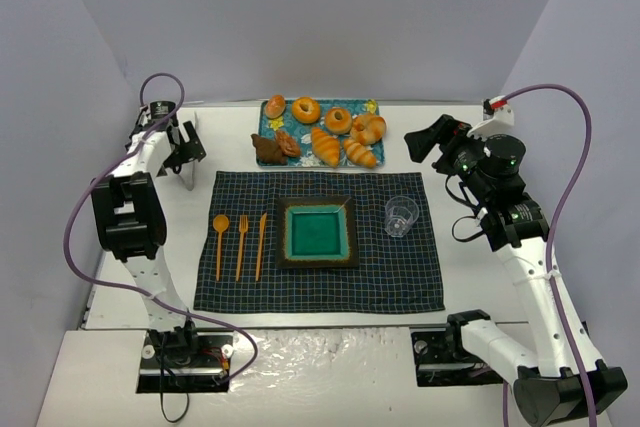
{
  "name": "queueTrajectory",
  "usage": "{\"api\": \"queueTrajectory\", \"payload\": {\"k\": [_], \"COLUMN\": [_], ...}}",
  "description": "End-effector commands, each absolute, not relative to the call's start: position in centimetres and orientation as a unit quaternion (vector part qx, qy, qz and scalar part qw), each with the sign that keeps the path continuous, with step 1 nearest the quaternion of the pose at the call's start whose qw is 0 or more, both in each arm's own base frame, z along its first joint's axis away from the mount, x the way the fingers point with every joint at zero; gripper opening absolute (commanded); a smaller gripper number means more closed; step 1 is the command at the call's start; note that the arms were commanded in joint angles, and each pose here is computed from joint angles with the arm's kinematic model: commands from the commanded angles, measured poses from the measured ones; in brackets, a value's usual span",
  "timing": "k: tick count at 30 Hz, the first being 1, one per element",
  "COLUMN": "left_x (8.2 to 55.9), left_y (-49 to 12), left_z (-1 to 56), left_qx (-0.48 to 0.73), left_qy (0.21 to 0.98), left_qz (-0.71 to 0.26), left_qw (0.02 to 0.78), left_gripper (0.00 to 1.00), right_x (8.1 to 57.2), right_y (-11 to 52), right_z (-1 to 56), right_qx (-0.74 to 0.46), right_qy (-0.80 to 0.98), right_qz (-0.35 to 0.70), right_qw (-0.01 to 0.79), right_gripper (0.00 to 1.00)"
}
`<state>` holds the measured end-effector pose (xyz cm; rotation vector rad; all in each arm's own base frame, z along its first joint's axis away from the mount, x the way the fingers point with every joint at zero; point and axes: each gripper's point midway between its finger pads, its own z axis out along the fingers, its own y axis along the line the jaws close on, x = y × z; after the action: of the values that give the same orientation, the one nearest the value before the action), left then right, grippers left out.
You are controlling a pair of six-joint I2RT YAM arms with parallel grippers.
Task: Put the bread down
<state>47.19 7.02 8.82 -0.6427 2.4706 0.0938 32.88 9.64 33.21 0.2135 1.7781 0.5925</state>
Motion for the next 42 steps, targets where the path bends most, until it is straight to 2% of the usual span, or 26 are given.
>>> {"api": "queueTrajectory", "payload": {"k": [1, 42], "left_x": [48.7, 51.3], "left_y": [8.0, 8.6], "left_z": [11.1, 7.5], "left_qx": [-0.235, -0.230], "left_qy": [0.915, 0.926], "left_qz": [0.043, 0.056], "left_qw": [0.325, 0.295], "left_gripper": [0.97, 0.97], "right_x": [33.4, 33.3], "right_y": [9.1, 8.8], "right_z": [35.5, 34.5], "right_qx": [0.088, 0.089], "right_qy": [0.732, 0.735], "right_qz": [0.250, 0.242], "right_qw": [0.627, 0.627], "right_gripper": [1.00, 1.00]}}
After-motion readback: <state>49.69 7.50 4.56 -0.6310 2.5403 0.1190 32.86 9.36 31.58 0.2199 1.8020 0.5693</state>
